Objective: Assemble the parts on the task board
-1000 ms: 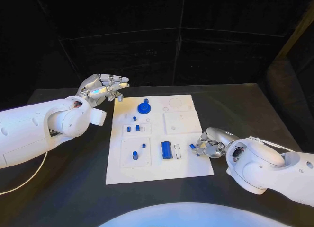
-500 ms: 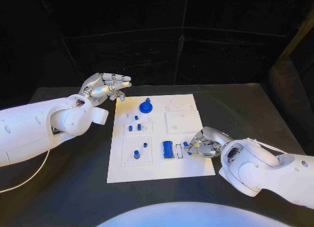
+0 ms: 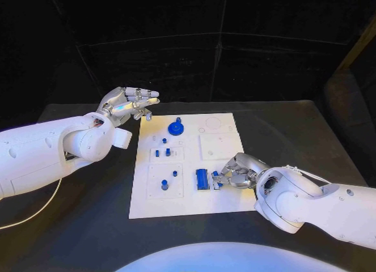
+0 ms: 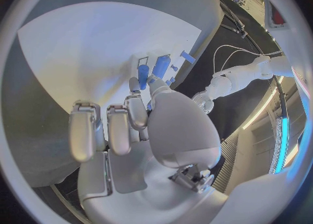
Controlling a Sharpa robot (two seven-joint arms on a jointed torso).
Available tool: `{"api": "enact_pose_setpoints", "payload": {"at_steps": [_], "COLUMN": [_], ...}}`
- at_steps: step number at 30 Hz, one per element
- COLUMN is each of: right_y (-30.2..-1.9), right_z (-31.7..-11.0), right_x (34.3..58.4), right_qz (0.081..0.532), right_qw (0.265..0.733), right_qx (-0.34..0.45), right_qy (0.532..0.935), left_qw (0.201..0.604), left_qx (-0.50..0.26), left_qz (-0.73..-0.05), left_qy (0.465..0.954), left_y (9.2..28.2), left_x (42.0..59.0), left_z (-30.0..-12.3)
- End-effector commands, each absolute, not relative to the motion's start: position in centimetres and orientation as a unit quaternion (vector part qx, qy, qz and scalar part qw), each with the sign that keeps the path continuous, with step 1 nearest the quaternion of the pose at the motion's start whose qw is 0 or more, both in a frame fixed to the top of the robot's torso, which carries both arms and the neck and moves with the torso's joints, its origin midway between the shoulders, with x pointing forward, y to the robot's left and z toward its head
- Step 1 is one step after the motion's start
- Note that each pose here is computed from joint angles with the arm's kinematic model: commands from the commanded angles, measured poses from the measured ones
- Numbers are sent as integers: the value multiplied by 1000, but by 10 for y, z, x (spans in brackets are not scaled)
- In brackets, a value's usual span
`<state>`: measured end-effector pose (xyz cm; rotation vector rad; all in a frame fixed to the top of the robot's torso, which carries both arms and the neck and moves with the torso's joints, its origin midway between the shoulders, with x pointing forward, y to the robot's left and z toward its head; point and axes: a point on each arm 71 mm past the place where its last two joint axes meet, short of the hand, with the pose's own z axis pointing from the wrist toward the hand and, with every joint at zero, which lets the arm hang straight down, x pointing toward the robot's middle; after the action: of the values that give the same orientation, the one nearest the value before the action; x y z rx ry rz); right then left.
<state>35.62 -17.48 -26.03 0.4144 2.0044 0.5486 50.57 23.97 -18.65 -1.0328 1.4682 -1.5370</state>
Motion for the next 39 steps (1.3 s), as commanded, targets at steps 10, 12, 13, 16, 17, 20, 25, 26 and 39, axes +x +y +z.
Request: {"api": "enact_pose_setpoints", "payload": {"at_steps": [10, 12, 13, 16, 17, 20, 25, 26, 39], "right_y": [-170, -170, -170, -170, -170, -169, -169, -169, -169], "right_z": [-265, -265, -265, -265, -265, -265, -264, -264, -262], "right_x": [358, 357, 357, 357, 357, 357, 357, 356, 358], "right_qz": [224, 223, 223, 223, 223, 224, 226, 226, 232], "right_qw": [469, 468, 467, 467, 467, 468, 468, 469, 480], "right_qx": [165, 164, 164, 164, 164, 163, 162, 162, 165], "right_qy": [839, 839, 840, 840, 840, 840, 839, 839, 830], "left_qw": [376, 377, 377, 377, 377, 377, 377, 377, 377], "left_qx": [-403, -403, -403, -403, -403, -403, -403, -403, -404], "left_qz": [-605, -605, -605, -605, -605, -605, -605, -605, -604], "left_qy": [574, 574, 574, 574, 574, 574, 574, 574, 574], "left_y": [238, 239, 239, 239, 239, 239, 239, 239, 239], "left_x": [505, 505, 505, 505, 505, 505, 505, 505, 505], "left_z": [-185, -185, -185, -185, -185, -185, -185, -185, -185]}}
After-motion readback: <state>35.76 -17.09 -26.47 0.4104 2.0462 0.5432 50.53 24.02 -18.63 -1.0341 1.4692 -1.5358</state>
